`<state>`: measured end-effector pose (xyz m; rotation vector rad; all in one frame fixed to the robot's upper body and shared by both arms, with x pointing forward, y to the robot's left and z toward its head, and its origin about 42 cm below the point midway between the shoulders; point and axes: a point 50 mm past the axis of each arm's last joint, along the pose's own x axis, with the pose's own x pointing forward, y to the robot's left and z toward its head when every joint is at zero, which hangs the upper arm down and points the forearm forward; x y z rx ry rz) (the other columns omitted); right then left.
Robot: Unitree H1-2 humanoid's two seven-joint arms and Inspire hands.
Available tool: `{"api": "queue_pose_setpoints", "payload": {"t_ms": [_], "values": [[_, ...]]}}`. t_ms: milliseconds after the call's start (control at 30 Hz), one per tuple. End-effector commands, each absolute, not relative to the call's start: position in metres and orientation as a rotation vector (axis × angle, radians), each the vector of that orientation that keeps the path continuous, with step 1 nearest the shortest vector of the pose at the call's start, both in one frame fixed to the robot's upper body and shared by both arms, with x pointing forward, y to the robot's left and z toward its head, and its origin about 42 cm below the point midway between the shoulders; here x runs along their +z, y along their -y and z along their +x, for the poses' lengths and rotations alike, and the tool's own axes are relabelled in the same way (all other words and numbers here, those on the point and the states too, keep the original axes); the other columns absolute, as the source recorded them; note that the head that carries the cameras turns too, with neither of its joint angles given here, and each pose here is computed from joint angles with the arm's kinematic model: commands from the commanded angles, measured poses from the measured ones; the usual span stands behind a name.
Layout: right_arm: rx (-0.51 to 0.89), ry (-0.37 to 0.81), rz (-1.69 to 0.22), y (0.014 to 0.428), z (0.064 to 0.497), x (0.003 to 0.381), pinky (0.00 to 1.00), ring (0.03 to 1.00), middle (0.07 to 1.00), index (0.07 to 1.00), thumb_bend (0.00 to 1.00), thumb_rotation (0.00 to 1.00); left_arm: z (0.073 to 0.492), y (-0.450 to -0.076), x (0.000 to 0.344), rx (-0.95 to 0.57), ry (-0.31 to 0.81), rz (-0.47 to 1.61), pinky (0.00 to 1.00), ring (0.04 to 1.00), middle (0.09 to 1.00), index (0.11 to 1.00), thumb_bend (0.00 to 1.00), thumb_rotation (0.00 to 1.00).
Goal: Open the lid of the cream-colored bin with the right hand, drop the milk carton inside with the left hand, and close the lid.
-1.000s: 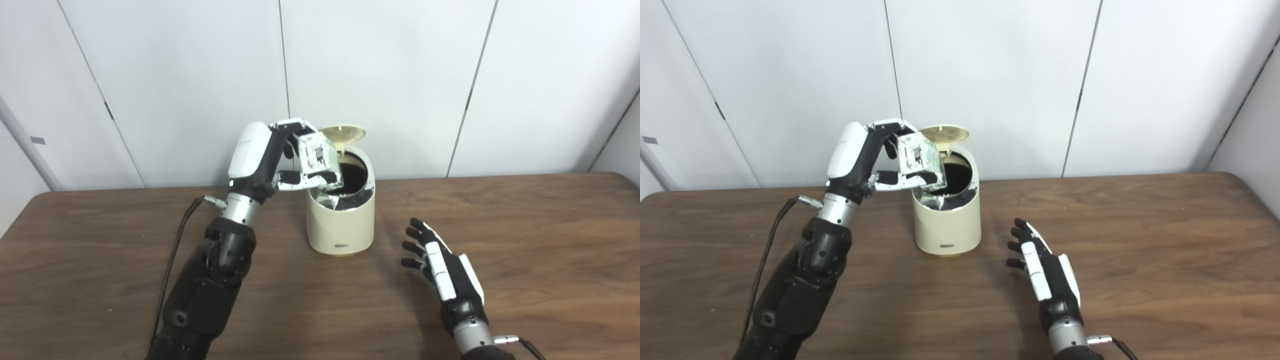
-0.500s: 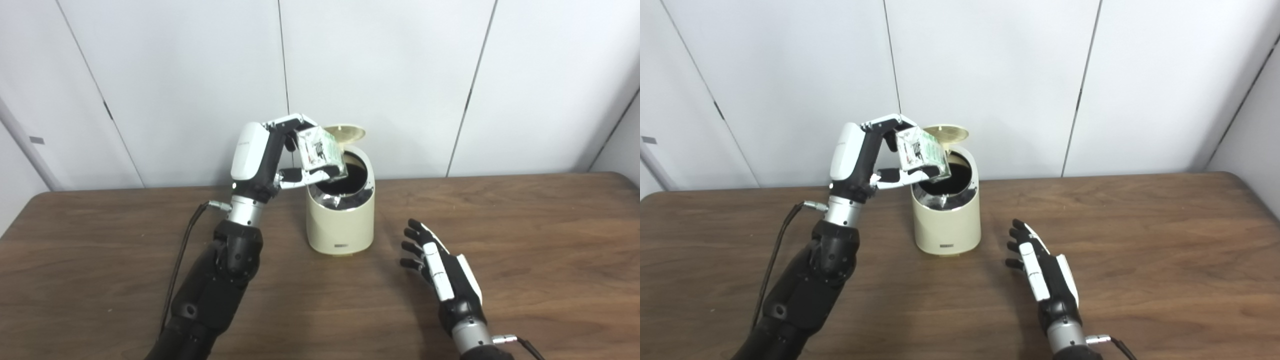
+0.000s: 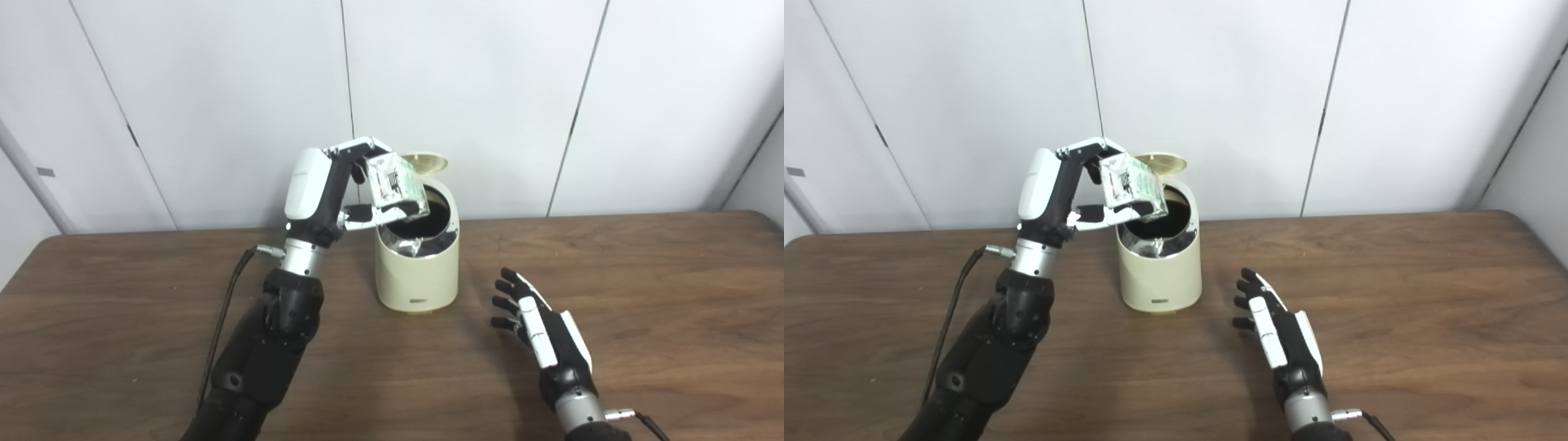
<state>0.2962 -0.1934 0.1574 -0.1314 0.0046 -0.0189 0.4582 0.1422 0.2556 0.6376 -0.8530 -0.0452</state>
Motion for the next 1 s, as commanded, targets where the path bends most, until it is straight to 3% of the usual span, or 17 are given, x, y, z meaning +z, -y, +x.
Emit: {"api": "queue_pose_setpoints", "payload": {"t_ms": [0, 400, 667, 967], "values": [[-0.007, 0.083, -0.136, 0.1882, 0.3024, 0.1778, 0.73, 0.844, 0.879, 0.897, 0.51, 1.0, 0.4605, -0.1394, 0.2869, -0.016, 0.937, 0.599, 0.31, 0.407, 0.52, 0.522, 0.47, 0.0], [-0.018, 0.086, -0.226, 0.1885, 0.3012, 0.1811, 0.85, 0.893, 0.864, 0.898, 0.53, 1.0, 0.4606, -0.1455, 0.2829, -0.041, 0.918, 0.634, 0.32, 0.41, 0.513, 0.521, 0.47, 0.0], [-0.011, 0.113, -0.255, 0.1911, 0.2993, 0.1819, 0.78, 0.849, 0.854, 0.9, 0.39, 1.0, 0.4616, -0.1465, 0.2785, -0.04, 0.904, 0.655, 0.32, 0.397, 0.493, 0.538, 0.47, 0.0], [-0.014, 0.112, -0.241, 0.1918, 0.2994, 0.1818, 0.76, 0.836, 0.842, 0.892, 0.39, 0.94, 0.4622, -0.1464, 0.2781, -0.048, 0.868, 0.699, 0.35, 0.378, 0.482, 0.538, 0.5, 0.0]]}}
